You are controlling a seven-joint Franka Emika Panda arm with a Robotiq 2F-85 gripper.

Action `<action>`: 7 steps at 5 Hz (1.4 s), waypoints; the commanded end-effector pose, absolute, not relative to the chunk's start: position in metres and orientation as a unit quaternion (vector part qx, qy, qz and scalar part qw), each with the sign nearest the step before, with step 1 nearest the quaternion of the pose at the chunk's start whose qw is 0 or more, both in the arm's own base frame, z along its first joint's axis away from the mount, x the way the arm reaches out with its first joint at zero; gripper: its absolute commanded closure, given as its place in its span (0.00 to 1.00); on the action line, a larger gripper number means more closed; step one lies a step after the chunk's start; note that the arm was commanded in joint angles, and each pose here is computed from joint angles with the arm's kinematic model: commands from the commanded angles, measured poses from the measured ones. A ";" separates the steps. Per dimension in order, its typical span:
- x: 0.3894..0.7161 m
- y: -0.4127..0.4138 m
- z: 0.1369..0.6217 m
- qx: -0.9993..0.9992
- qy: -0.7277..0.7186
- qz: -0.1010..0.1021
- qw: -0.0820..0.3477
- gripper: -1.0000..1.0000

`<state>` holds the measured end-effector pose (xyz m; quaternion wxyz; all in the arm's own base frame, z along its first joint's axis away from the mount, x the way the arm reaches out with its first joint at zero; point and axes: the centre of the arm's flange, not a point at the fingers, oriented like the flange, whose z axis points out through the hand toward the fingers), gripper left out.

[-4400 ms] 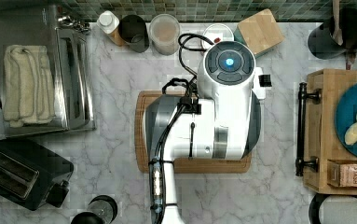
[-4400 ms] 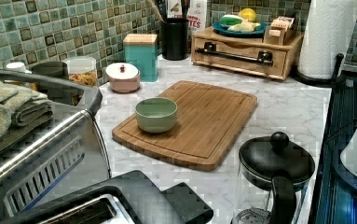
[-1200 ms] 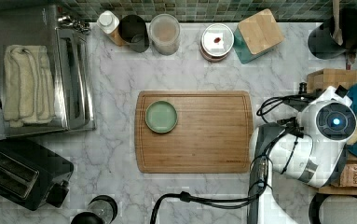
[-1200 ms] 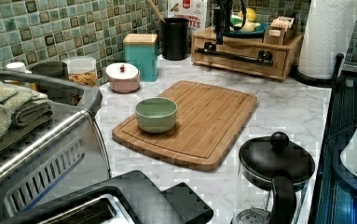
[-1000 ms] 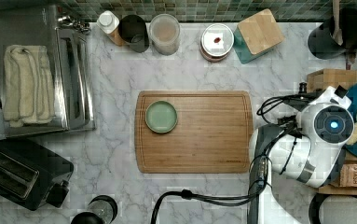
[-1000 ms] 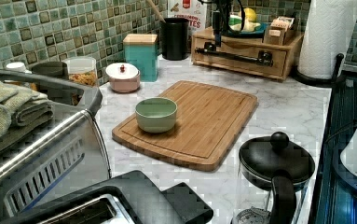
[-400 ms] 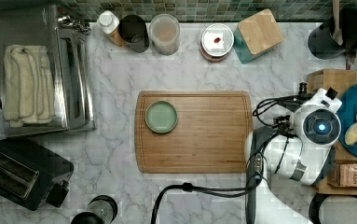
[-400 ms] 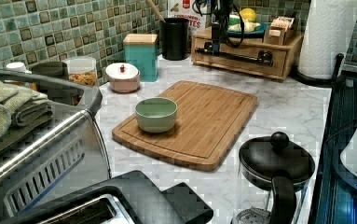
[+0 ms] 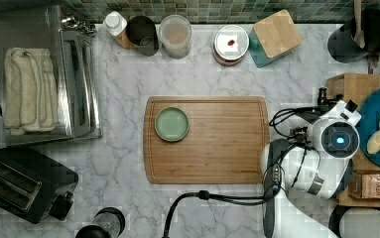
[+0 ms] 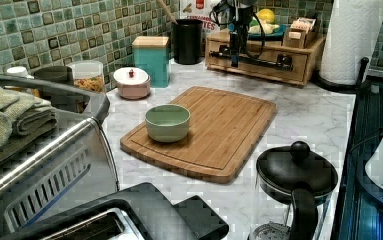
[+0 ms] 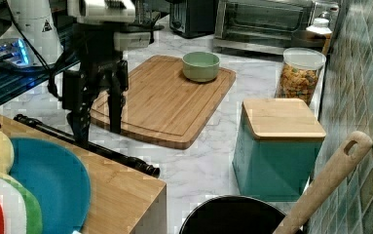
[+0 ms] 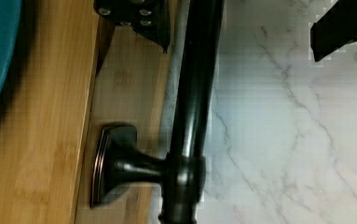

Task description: Open the drawer.

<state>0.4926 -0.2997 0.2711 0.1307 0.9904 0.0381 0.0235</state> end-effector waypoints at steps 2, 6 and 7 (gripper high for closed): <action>0.470 -0.318 0.238 0.992 -0.067 0.018 0.106 0.00; 0.508 -0.152 0.238 0.996 -0.056 0.064 0.030 0.00; 0.500 -0.105 0.253 0.996 -0.068 0.048 0.039 0.00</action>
